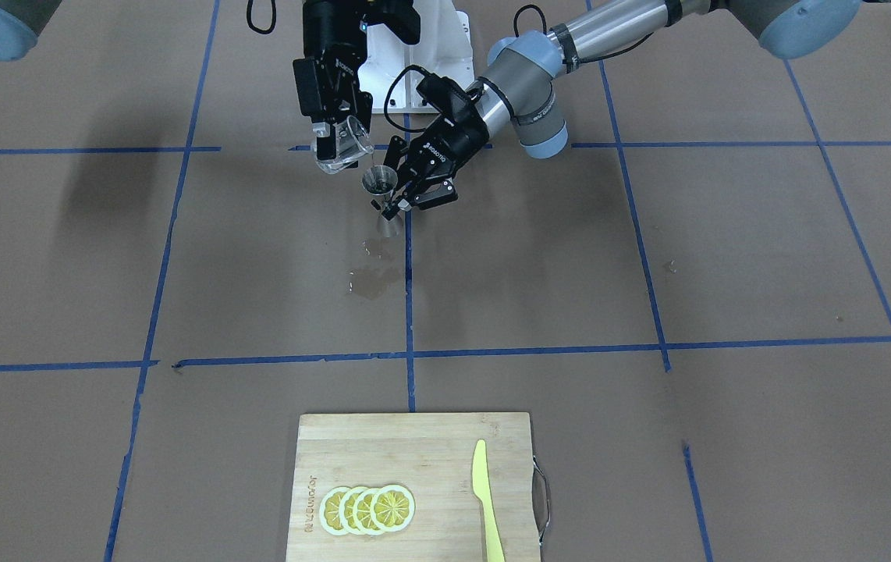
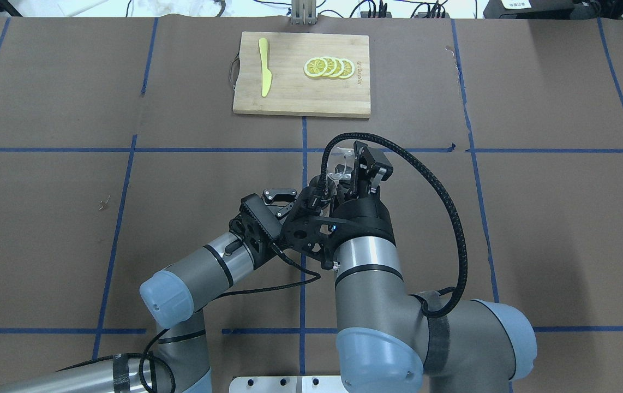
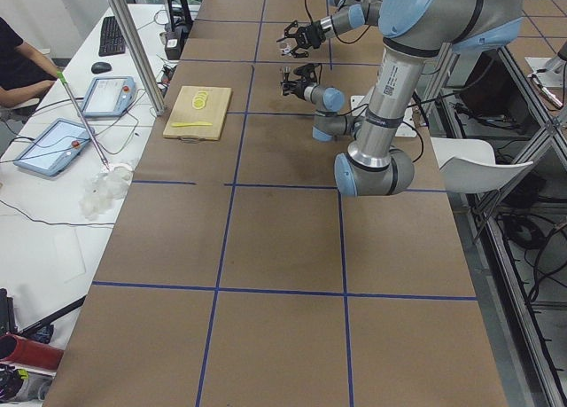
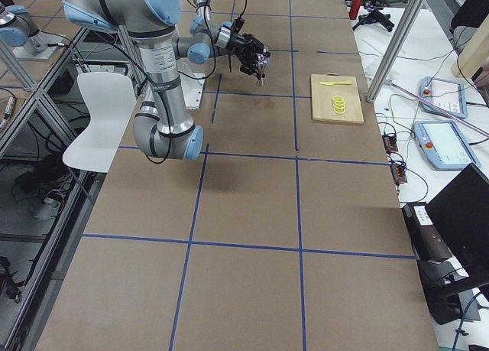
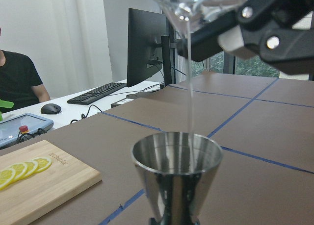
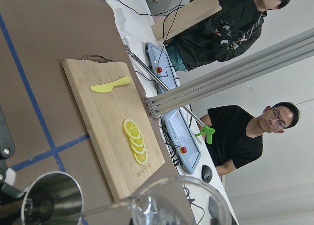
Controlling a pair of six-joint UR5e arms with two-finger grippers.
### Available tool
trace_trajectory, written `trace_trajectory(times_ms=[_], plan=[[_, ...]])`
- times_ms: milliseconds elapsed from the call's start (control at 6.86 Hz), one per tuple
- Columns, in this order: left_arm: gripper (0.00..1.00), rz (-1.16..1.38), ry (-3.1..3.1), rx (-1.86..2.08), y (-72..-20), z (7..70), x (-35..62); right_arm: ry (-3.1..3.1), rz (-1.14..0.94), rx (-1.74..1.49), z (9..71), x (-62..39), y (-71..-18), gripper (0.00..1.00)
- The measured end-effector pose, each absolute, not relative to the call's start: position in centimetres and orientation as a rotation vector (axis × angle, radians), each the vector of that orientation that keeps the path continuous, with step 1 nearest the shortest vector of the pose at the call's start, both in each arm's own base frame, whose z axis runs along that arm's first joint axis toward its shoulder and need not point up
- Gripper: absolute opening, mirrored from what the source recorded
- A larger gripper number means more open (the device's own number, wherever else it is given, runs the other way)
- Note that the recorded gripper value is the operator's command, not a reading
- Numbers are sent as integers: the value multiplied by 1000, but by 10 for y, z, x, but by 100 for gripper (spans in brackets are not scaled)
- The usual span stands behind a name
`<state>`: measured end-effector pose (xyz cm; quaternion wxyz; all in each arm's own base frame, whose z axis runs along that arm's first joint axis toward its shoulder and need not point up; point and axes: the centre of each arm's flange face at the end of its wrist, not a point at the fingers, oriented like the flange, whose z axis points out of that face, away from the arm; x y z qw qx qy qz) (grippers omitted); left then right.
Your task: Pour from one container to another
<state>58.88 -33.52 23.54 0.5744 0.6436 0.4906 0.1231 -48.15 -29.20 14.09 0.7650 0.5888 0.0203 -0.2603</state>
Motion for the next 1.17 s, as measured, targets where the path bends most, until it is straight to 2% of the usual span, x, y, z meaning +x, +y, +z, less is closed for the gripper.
trace_trajectory(times_ms=[1166], plan=[[0,287,1158,1511,-335,230,590,105,-632,1286,140,-480,-292,0]])
